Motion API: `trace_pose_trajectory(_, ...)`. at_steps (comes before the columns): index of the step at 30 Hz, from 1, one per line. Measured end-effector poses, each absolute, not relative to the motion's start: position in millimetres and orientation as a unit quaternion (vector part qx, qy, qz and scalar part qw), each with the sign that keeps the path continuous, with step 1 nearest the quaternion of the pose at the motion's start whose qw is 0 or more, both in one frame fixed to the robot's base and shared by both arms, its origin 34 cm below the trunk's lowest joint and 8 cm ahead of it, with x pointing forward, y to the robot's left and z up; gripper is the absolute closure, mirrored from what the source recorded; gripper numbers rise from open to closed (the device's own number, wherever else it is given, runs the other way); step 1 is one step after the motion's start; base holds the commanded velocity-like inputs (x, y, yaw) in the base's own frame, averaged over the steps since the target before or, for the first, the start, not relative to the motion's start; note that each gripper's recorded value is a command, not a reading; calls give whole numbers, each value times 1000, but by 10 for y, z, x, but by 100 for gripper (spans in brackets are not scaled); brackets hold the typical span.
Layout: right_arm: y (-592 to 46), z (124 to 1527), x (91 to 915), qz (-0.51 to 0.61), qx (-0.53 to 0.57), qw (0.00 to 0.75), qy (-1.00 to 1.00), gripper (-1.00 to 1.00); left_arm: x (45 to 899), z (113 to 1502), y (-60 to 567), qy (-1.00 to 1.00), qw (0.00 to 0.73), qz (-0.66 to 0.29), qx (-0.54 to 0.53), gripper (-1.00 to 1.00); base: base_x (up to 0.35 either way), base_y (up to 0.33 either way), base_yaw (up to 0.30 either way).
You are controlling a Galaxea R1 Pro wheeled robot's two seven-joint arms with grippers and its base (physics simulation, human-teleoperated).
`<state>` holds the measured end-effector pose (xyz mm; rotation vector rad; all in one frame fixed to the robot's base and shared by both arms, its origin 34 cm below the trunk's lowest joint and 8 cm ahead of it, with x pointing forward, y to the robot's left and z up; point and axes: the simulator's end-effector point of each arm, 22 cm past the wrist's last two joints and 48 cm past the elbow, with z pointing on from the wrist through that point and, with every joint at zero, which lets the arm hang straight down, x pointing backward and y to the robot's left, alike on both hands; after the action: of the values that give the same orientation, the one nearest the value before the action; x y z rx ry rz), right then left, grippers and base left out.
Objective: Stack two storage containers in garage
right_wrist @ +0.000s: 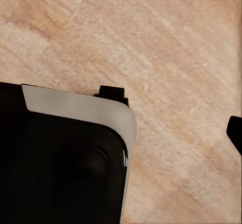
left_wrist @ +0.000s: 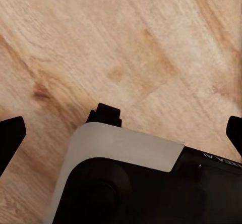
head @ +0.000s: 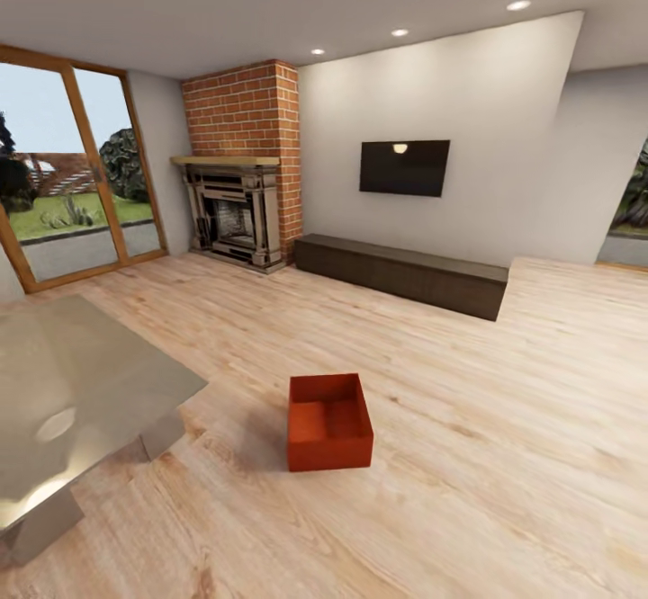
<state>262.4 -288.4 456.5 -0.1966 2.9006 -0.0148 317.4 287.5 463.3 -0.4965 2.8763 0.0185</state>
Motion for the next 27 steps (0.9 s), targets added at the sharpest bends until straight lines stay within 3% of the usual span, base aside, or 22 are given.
trace_pose_trajectory(10, -2857, 4563, 2618, -3, -66, 116, 991, -100, 3172, 4632, 2873, 979, 111, 6, -169, -100, 291, -133, 46)
trace_pose_trajectory(27, -2859, 4564, 2621, -3, -68, 117, 991, -100, 3170, 4632, 2873, 979, 110, 6, -169, -100, 312, -8, 0)
